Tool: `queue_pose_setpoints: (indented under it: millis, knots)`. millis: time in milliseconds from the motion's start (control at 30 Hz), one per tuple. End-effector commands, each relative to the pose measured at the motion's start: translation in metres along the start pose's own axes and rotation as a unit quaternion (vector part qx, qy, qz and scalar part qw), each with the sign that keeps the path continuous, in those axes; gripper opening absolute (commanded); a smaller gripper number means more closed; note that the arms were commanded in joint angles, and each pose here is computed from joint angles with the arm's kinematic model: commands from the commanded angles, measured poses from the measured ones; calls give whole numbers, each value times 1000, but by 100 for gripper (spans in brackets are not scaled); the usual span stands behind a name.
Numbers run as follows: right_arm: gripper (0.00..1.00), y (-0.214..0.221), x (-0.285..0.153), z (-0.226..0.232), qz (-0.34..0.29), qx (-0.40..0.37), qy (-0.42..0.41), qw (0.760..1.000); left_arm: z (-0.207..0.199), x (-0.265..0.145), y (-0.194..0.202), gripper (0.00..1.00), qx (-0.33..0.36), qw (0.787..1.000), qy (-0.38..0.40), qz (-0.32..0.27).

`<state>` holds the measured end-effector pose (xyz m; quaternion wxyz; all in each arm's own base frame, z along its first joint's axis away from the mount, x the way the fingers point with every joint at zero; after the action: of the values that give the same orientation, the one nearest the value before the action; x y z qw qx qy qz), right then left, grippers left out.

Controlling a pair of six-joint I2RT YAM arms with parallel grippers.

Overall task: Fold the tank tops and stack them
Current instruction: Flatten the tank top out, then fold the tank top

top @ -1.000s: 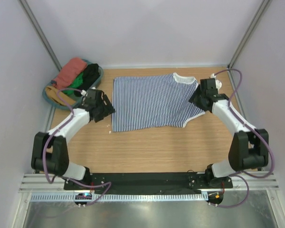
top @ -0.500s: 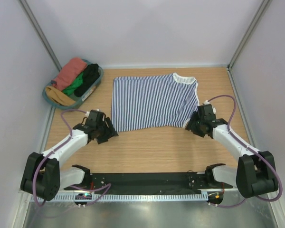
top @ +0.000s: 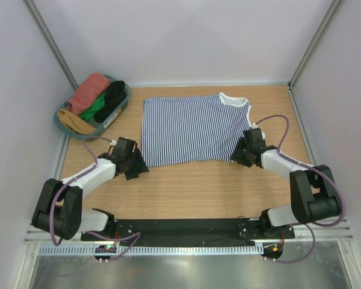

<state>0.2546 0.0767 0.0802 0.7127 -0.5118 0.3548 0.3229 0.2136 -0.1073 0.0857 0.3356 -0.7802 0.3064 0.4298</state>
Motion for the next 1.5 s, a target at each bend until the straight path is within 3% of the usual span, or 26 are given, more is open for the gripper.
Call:
queue_pose_setpoints:
  millis: [0,133,167,200,300,567,833,1133,1167,1467]
  knots:
    - [47,-17,12,12,-29,-12,-20,999,-19,0,-16,55,8,999,27,-32]
    - [38,-12,19,13,-26,-17,-22,999,-20,-1,-17,53,8,999,29,-34]
    - [31,-11,20,13,-25,-18,-21,999,-19,-2,-17,52,8,999,29,-35]
    - [15,-10,21,13,-24,-21,-22,999,-19,-2,-17,51,8,999,28,-35]
    - [3,-9,19,11,-33,-21,-19,999,-18,-3,-15,48,8,999,32,-34]
    - [1,-5,17,11,-46,-19,-32,998,-16,-1,-15,52,6,999,25,-35]
    - [1,-4,15,14,-45,-20,-52,997,-29,7,-32,49,9,998,7,-56]
    - [1,-3,13,15,-49,-20,-56,997,-33,24,-36,16,20,999,-6,-43]
    - [1,-3,10,14,-49,-20,-56,997,-33,25,-35,1,23,999,-8,-40]
    - [1,-17,-22,9,-10,-38,6,999,-47,-5,-46,0,32,999,4,-44]
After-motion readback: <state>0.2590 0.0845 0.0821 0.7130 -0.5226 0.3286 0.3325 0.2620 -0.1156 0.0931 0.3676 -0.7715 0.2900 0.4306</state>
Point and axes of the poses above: each gripper's point midway between its finger pads, its own x axis out along the fingers, its own z axis along the line the jaws close on, y = z × x, the point moved 7 cm from there along -x, back along the fingers, and after that the axes turned 10 degrees about -x, right-handed, at the moved point
